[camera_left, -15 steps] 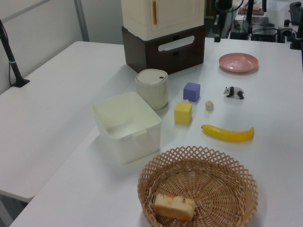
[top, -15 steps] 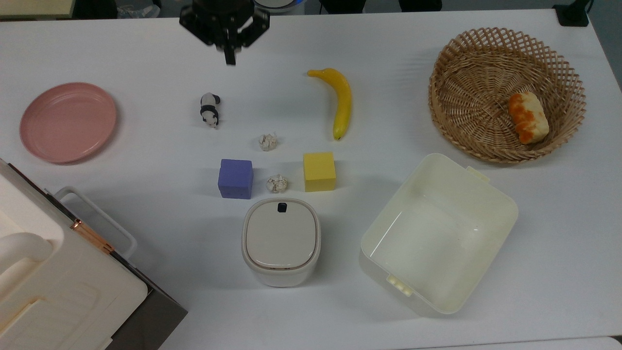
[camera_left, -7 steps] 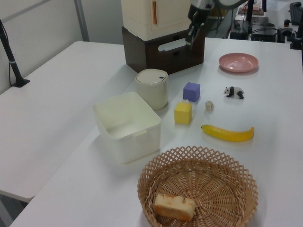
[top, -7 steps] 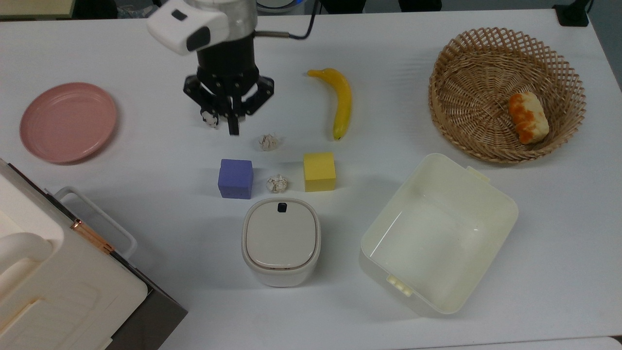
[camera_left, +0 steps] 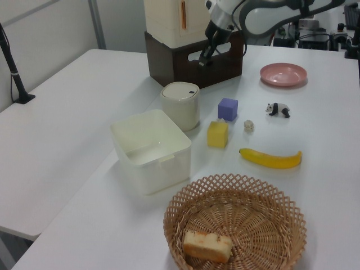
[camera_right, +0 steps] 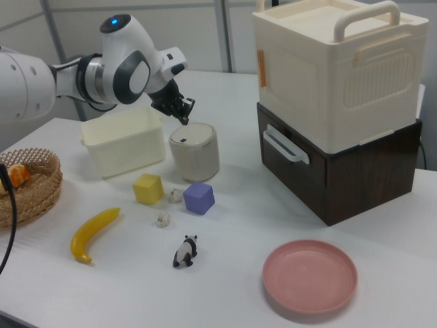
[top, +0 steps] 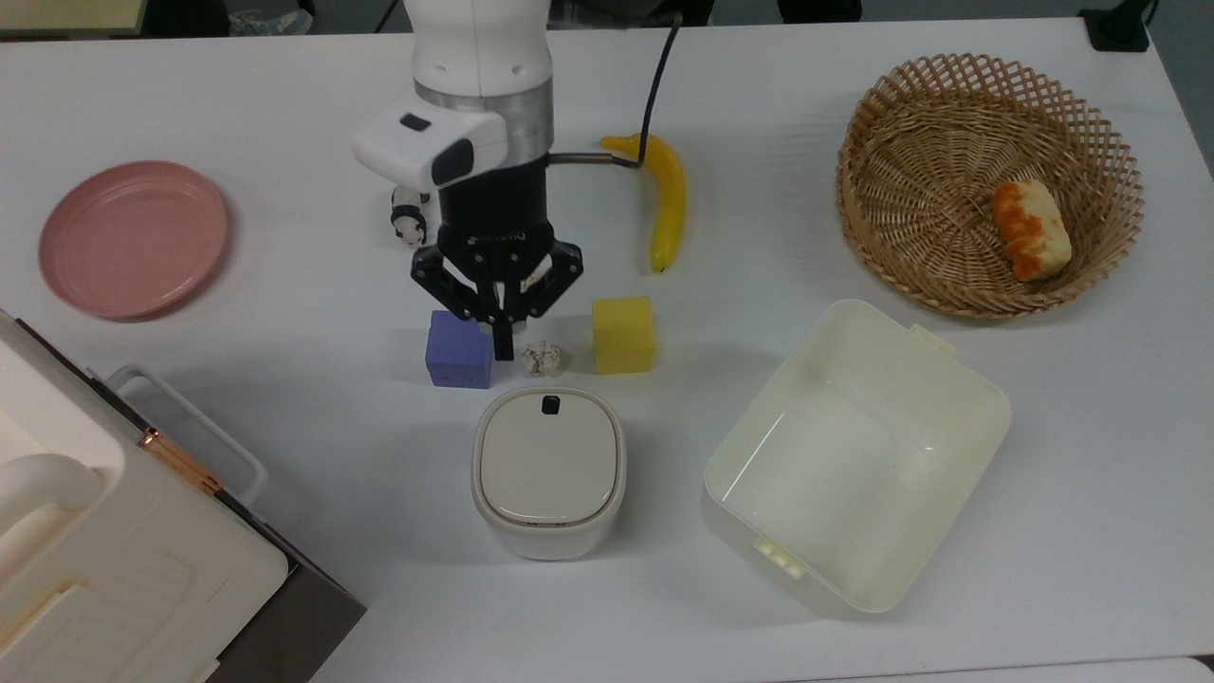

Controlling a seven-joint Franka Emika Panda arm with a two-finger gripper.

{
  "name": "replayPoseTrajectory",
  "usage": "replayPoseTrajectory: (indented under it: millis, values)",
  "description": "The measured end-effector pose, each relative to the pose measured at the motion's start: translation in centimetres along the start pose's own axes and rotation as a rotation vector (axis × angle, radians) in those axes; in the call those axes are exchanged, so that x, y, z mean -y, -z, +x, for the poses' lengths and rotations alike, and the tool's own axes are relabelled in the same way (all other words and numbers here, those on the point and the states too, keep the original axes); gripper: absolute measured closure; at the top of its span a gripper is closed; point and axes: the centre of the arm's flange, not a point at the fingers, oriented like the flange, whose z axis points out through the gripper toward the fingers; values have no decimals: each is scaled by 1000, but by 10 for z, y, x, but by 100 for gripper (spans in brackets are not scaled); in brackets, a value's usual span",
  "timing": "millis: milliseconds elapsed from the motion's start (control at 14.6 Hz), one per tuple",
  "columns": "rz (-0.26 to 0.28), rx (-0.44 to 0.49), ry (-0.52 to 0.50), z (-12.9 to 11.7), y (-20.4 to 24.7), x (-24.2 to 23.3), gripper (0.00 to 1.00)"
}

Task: Open the trash can
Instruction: 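Lower the gripper onto the trash can lid's rim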

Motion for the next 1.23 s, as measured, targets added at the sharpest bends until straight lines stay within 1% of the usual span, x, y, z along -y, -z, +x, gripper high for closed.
replayPoseTrajectory:
  millis: [411, 821, 1095, 1232]
  values:
    - [18, -73, 22, 2, -30, 22, 99]
    - [24, -67, 8, -3, -53, 27, 99]
    - [26, -43, 6, -10, -72, 28, 99]
    - [27, -49, 6, -10, -74, 29, 99]
